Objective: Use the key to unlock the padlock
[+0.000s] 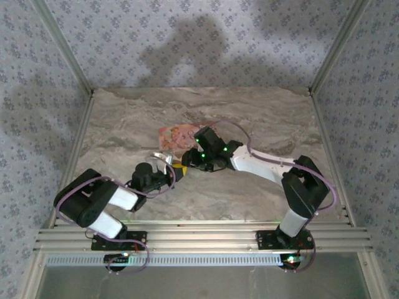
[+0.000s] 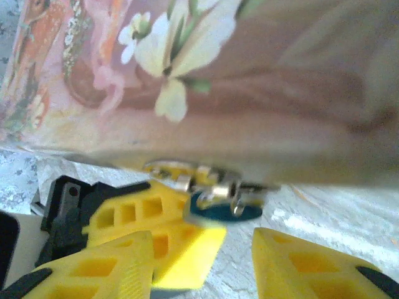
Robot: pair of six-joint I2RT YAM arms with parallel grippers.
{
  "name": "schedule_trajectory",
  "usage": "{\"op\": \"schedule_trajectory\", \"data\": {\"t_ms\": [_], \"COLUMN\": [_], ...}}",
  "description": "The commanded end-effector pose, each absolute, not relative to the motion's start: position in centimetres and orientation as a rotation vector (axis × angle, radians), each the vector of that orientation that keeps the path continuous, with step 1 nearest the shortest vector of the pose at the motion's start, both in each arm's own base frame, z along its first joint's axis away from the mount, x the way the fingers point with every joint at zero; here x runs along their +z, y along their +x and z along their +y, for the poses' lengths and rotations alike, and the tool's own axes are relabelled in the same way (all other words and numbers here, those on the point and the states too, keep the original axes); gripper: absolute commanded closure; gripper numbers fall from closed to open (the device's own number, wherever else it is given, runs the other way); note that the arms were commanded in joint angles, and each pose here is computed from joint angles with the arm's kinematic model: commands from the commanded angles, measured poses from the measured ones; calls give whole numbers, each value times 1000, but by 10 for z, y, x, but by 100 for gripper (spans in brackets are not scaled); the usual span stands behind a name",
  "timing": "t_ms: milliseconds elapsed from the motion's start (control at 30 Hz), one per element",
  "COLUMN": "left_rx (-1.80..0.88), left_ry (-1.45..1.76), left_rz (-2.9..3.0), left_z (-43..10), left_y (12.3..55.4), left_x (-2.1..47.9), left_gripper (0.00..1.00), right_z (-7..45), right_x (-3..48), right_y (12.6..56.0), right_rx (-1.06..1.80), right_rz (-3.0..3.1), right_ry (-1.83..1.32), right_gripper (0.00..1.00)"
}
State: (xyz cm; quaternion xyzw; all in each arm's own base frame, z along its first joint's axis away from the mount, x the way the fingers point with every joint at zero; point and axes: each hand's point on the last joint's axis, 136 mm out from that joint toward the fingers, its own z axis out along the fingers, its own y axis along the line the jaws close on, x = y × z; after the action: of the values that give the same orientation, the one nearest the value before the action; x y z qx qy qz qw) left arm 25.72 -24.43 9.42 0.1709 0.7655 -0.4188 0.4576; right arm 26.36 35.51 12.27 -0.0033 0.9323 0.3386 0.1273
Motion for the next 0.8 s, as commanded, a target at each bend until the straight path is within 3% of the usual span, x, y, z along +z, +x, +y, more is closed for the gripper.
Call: {"op": "schedule_trajectory", "data": {"t_ms": [0,333,767], "left_rx": [-957,-867,-858], "left_ry": [424,512,571], "left_rz": [1819,1891,1950], "left_z": [-242,-252,-259], "left_y": [263,249,234], "left_x": [102,78,64], "left_gripper": [100,100,100], "right_z": [344,325,320], "right_x": [135,117,83], "right_y": [268,265,265], "right_rx": [982,936,948], "right_rz": [2614,2494,2423], "right_ry": [89,309,495], "right_gripper": [52,44,43]}}
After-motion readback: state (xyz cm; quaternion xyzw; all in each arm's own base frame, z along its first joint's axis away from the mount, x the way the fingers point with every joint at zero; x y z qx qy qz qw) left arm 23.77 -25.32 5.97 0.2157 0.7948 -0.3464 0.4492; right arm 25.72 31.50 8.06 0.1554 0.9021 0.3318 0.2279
